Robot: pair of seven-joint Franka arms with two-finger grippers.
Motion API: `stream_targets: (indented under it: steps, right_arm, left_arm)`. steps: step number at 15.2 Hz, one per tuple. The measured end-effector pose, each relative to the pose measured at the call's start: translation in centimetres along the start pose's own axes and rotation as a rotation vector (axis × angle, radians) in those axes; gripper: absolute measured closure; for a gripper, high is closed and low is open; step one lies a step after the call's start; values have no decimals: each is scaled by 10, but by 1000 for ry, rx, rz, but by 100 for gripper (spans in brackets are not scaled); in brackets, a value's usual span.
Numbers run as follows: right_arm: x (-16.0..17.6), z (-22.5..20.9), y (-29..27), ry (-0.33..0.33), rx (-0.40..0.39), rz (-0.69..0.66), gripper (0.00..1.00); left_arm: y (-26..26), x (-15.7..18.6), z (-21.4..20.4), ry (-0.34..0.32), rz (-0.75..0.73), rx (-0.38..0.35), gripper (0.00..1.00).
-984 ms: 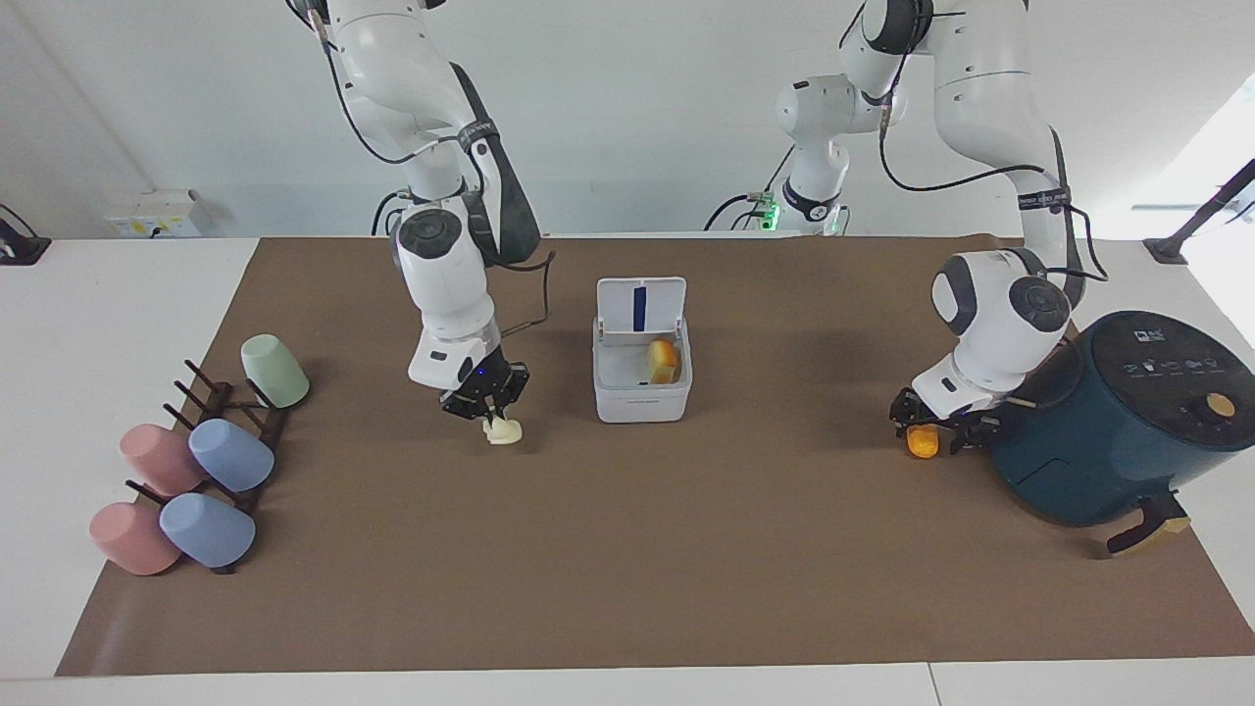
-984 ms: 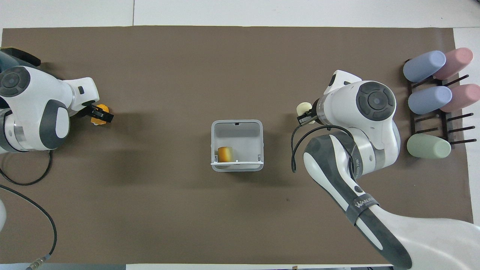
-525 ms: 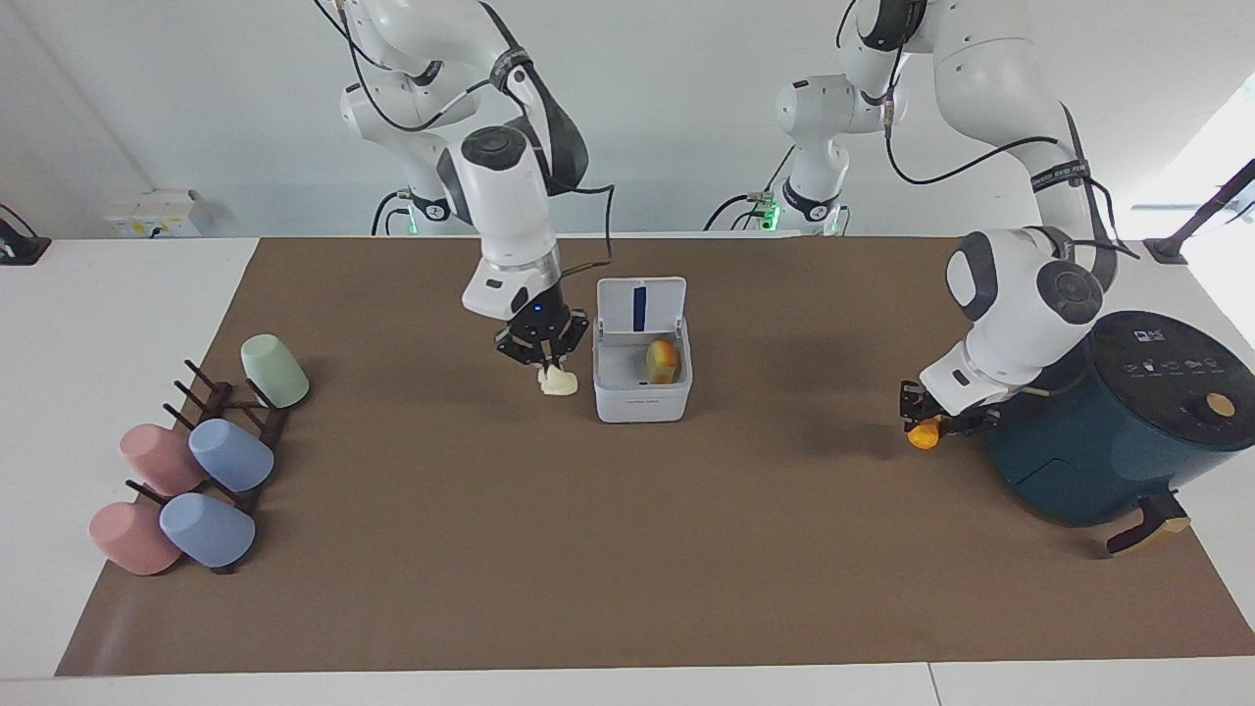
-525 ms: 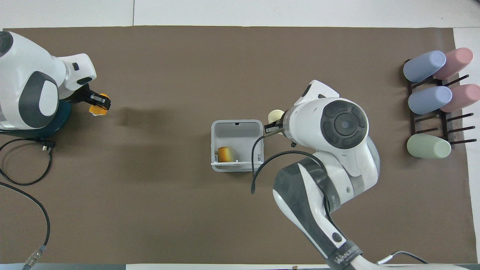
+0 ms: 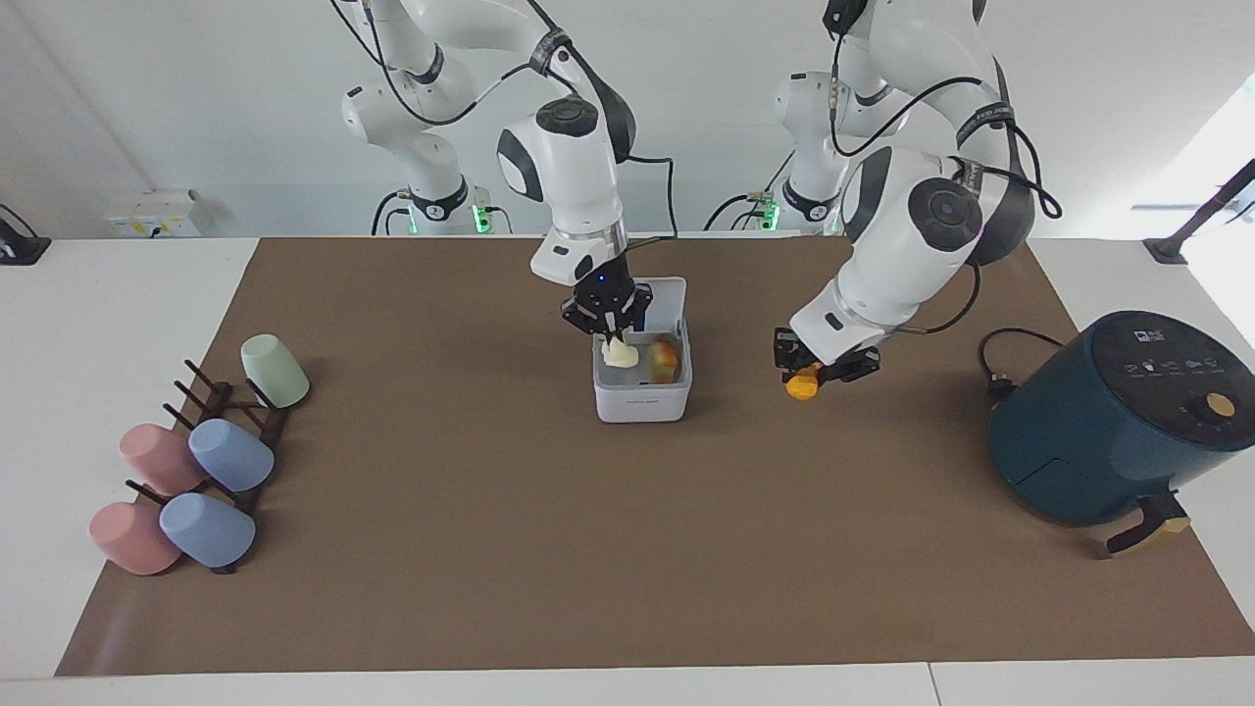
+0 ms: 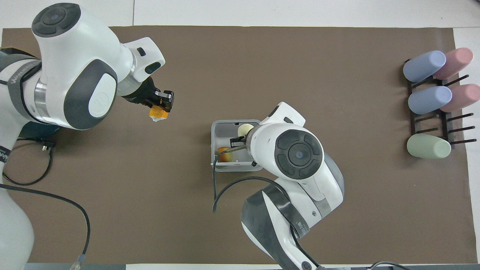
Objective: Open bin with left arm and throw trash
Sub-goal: 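Bring the orange piece over the bin with the left gripper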
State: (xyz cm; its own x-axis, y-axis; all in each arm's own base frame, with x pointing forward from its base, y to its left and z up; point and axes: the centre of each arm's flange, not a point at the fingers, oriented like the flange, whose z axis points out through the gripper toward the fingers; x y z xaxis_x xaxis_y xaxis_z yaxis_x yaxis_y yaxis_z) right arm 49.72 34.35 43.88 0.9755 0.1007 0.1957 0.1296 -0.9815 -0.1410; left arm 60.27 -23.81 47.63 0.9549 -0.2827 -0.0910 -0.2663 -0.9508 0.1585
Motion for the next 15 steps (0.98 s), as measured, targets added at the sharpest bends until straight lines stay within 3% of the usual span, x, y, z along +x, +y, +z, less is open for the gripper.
stream_targets:
  steps: [2, 10, 13, 15]
  right_arm:
    - [-1, 0, -3, -2, 7, 2, 82]
    - [4, -6, 1, -2, 7, 15, 2]
    - [28, -21, 51, 10, -14, 99, 0]
    - [44, -31, 93, 32, -30, 155, 0]
  left_arm:
    - [2, 0, 0, -1, -6, -6, 59]
    - [14, -1, 2, -6, -20, -30, 59]
    - [47, -5, 4, -10, -51, -52, 59]
    - [90, -9, 5, 21, -59, -65, 59]
